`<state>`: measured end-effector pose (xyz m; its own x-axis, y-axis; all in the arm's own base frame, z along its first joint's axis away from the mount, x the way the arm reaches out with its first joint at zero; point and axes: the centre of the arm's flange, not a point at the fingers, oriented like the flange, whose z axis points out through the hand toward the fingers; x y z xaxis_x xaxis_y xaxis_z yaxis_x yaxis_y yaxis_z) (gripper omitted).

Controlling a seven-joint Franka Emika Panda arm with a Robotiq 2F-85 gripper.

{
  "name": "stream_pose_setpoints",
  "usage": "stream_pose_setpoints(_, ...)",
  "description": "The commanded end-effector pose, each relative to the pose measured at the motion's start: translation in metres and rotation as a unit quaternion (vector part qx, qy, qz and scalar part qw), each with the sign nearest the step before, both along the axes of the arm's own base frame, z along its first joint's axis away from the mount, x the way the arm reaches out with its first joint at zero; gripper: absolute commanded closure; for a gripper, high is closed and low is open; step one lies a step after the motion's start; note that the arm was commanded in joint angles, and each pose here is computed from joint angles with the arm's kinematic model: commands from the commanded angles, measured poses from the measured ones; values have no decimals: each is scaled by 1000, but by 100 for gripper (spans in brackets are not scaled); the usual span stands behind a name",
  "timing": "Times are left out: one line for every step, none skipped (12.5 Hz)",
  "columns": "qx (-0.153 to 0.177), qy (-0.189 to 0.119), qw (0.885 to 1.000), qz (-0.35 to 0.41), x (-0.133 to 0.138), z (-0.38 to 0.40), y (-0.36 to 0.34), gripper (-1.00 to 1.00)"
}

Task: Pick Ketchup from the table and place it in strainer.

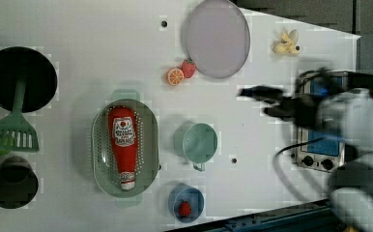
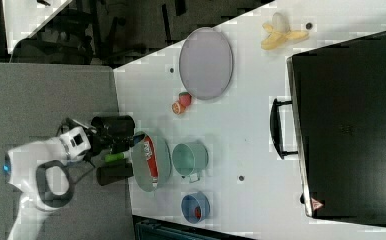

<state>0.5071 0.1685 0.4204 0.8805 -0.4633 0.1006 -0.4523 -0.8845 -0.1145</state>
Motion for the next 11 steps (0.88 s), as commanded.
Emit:
stream_pose_setpoints(-5,20,993,-120,6,70,-89,-100)
stream_pose_setpoints(2,29,989,-142,3,94,-109,-100)
stream_pose_setpoints(10,45,986,-159,-3,115,-126,-100)
stream_pose_setpoints(10,63,984,-169,-9,131,-140,-100)
stream_pose_setpoints(10,79,981,-175,-13,145,-150,-100)
stream_pose_setpoints(7,91,980,-178,-16,159,-156,-100)
stream_pose_setpoints(7,99,979,-177,-18,171,-157,-100)
stream_pose_setpoints(6,104,979,-177,-20,178,-156,-100)
stream_pose_setpoints(7,105,979,-176,-20,181,-154,-100)
stream_pose_setpoints(6,104,979,-176,-20,181,-155,-100)
stream_pose_setpoints(6,106,979,-176,-19,179,-155,-100)
